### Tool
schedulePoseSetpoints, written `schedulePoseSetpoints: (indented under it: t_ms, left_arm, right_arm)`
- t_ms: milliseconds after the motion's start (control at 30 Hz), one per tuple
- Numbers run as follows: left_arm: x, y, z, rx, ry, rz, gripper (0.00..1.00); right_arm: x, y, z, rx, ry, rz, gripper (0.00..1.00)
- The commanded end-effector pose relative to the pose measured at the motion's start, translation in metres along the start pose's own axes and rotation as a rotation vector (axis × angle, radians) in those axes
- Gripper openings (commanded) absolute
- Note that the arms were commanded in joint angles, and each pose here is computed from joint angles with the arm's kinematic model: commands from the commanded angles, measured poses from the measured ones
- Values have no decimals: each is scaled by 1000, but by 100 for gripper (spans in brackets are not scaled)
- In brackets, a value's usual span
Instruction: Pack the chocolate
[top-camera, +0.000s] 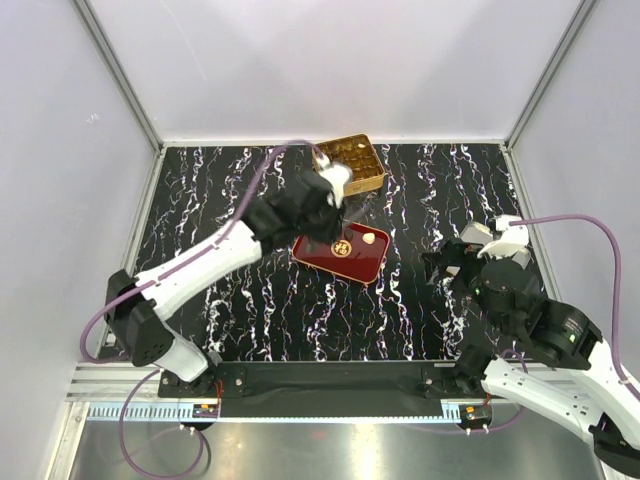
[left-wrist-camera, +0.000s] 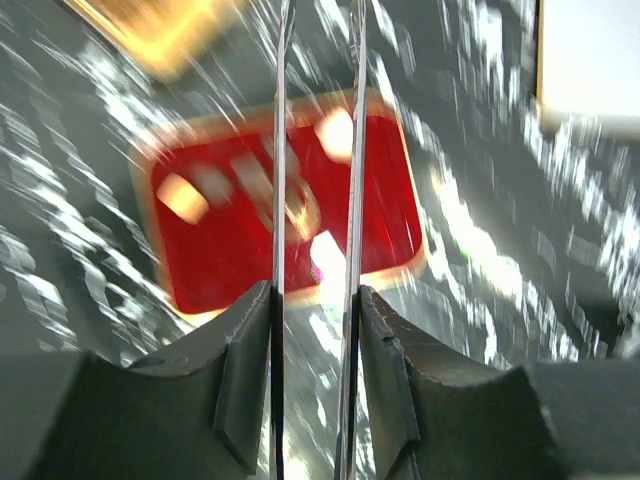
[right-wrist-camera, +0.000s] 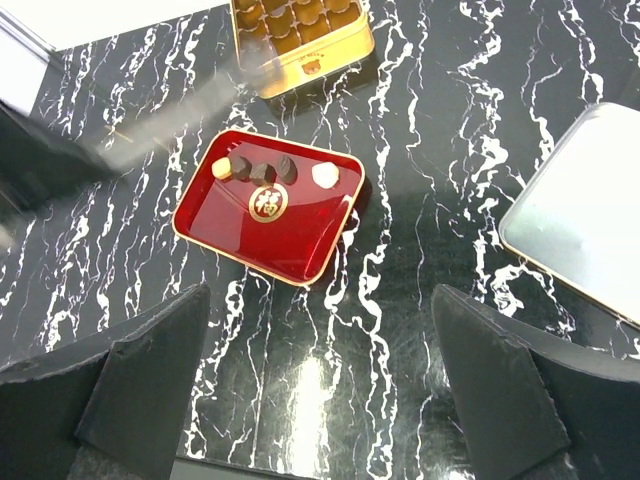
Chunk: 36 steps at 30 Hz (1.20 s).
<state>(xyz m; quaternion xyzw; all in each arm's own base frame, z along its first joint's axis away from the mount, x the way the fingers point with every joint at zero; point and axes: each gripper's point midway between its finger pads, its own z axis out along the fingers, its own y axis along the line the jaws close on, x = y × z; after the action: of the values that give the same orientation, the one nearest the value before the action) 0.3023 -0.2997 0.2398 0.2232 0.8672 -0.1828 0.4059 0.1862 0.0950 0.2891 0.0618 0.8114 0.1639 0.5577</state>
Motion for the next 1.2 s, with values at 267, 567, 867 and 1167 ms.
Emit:
schedulePoseSetpoints:
  t_ms: [267,567,867,1167]
  left_arm:
    - [67,-29,33,-35,131,52,41]
    - [87,-26,56,-68,184,86,45]
    - [94,-28,72,-65,201,87,47]
    - [97,-26,83,-90,224,94,45]
  right_arm:
    - [-13,-7,-13,10,-33,57,100]
    - [-12,-11,-12,25,-42,50,100]
    - [-14,-10,-11,27,-50,41,100]
    - [-16,-11,-12,24,-56,40,100]
